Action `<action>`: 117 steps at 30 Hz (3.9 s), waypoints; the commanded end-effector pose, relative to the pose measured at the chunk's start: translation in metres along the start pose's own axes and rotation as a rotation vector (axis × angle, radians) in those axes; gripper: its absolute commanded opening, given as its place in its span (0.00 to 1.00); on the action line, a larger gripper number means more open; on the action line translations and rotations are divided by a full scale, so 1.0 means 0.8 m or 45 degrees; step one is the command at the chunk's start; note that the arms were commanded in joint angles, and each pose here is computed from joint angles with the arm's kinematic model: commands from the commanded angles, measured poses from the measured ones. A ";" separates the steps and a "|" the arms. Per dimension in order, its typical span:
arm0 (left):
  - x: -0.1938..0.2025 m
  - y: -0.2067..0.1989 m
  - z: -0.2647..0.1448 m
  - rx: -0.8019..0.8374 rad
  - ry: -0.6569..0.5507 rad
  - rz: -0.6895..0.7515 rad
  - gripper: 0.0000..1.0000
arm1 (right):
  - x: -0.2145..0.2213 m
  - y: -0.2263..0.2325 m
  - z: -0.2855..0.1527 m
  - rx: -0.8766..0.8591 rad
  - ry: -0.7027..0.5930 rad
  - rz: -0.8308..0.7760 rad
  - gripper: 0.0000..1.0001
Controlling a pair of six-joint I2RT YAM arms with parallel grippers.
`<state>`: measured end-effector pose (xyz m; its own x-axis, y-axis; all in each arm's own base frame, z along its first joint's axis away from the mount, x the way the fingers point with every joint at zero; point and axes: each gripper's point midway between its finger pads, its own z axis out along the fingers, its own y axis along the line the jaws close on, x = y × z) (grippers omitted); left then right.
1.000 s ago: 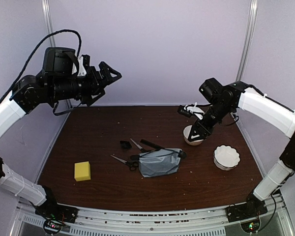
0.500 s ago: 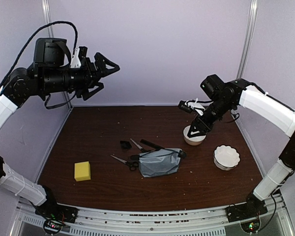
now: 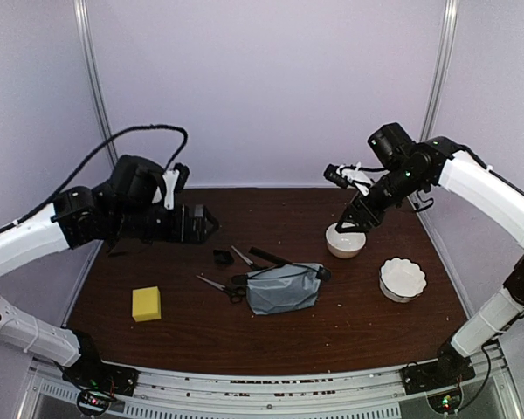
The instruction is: Sort the hair-cutting tools
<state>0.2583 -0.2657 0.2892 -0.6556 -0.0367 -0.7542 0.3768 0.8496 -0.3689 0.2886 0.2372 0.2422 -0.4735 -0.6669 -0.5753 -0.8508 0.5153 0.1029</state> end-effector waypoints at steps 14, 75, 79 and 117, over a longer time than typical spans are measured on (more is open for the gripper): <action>0.084 0.157 0.047 -0.676 0.078 0.400 0.98 | -0.069 -0.031 -0.062 0.285 -0.393 -0.051 1.00; 0.246 0.091 0.188 -0.371 0.794 0.163 0.46 | 0.035 -0.028 0.012 0.021 -0.354 -0.018 0.88; 0.230 0.064 0.194 -0.254 0.723 0.084 0.46 | 0.036 -0.029 0.013 0.021 -0.349 -0.017 0.88; 0.291 0.175 0.118 -0.604 0.963 0.104 0.31 | 0.045 -0.010 0.031 -0.078 -0.242 -0.071 0.86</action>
<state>0.2293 -0.2050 0.0148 -0.9528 0.2384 -0.1880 0.2253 0.9703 0.0886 0.2810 0.2196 0.1899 -0.4076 -0.5736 -0.7106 -0.8801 0.4542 0.1383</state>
